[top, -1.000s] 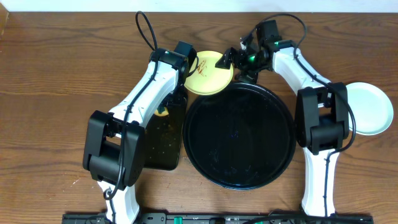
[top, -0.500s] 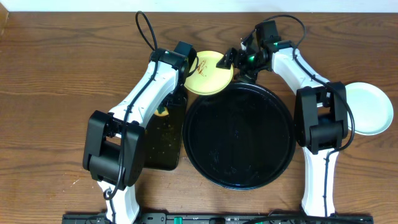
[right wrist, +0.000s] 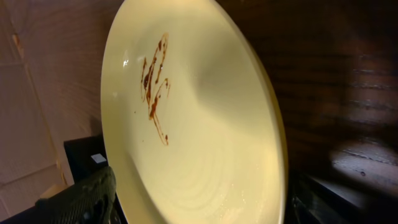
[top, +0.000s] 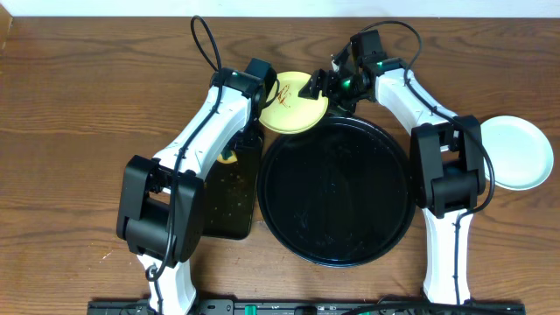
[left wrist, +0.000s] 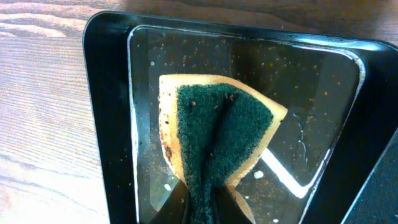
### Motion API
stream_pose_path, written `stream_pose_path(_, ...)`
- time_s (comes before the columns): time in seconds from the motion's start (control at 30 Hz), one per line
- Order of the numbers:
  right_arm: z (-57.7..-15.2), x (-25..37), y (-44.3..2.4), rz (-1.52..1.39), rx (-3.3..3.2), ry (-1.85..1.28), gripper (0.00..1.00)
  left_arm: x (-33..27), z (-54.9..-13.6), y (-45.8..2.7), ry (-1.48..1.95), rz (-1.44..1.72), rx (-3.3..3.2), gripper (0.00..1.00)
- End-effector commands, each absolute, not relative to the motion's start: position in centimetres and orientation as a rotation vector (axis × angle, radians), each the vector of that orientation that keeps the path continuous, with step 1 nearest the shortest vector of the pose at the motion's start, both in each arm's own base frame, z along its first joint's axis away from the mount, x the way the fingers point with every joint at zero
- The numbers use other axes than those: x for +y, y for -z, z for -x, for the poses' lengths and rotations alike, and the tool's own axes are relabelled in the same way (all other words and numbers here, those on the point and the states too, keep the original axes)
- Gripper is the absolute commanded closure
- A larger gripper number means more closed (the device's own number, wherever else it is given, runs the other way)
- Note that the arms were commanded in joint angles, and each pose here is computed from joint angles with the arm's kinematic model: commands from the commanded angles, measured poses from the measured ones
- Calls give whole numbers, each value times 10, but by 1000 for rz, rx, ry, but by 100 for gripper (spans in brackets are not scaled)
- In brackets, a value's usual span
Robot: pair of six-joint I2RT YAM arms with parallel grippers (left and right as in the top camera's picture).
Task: Clean dirty plates on tray and stack at the side
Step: 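Grip the rim of the stained yellow plate with right gripper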
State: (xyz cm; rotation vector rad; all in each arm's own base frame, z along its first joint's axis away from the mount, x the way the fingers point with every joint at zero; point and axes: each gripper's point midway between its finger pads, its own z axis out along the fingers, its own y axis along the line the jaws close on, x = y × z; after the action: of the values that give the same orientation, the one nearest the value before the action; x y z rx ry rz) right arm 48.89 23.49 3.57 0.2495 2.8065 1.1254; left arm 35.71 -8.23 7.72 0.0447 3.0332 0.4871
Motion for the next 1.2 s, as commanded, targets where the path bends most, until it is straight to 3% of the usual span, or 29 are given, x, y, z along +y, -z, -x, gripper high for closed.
stream_pose_path(0.0, -487, 236, -29, -269, 2823, -1117, 22, -78, -354, -77, -500, -61, 3044, 92)
stream_pose_path(0.17, -487, 236, -28, -274, 2824, -1113, 64, -78, -354, -77, -500, -61, 3044, 92)
stream_pose_path(0.27, -486, 235, -28, -279, 2827, -1112, 98, -78, -354, -77, -500, -61, 3044, 92)
stream_pose_path(0.3, -487, 235, -28, -289, 2828, -1110, 99, -78, -354, -77, -500, -61, 3044, 92)
stream_pose_path(0.53, -486, 233, -26, -324, 2838, -1092, 96, -78, -353, -77, -503, -61, 3048, 92)
stream_pose_path(0.57, -486, 231, -24, -350, 2845, -1073, 74, -78, -352, -77, -504, -62, 3049, 92)
stream_pose_path(0.6, -486, 229, -22, -381, 2853, -1048, 38, -78, -352, -77, -505, -62, 3050, 92)
stream_pose_path(0.63, -487, 228, -21, -396, 2854, -1034, 22, -77, -352, -77, -506, -63, 3051, 92)
stream_pose_path(0.67, -488, 229, -20, -390, 2849, -1024, 19, -77, -352, -77, -507, -63, 3052, 92)
stream_pose_path(0.9, -493, 247, -19, -351, 2794, -1047, 19, -77, -352, -77, -507, -68, 3053, 92)
stream_pose_path(1.17, -487, 261, -3, -433, 2827, -992, 30, -77, -352, -77, -507, -68, 3053, 92)
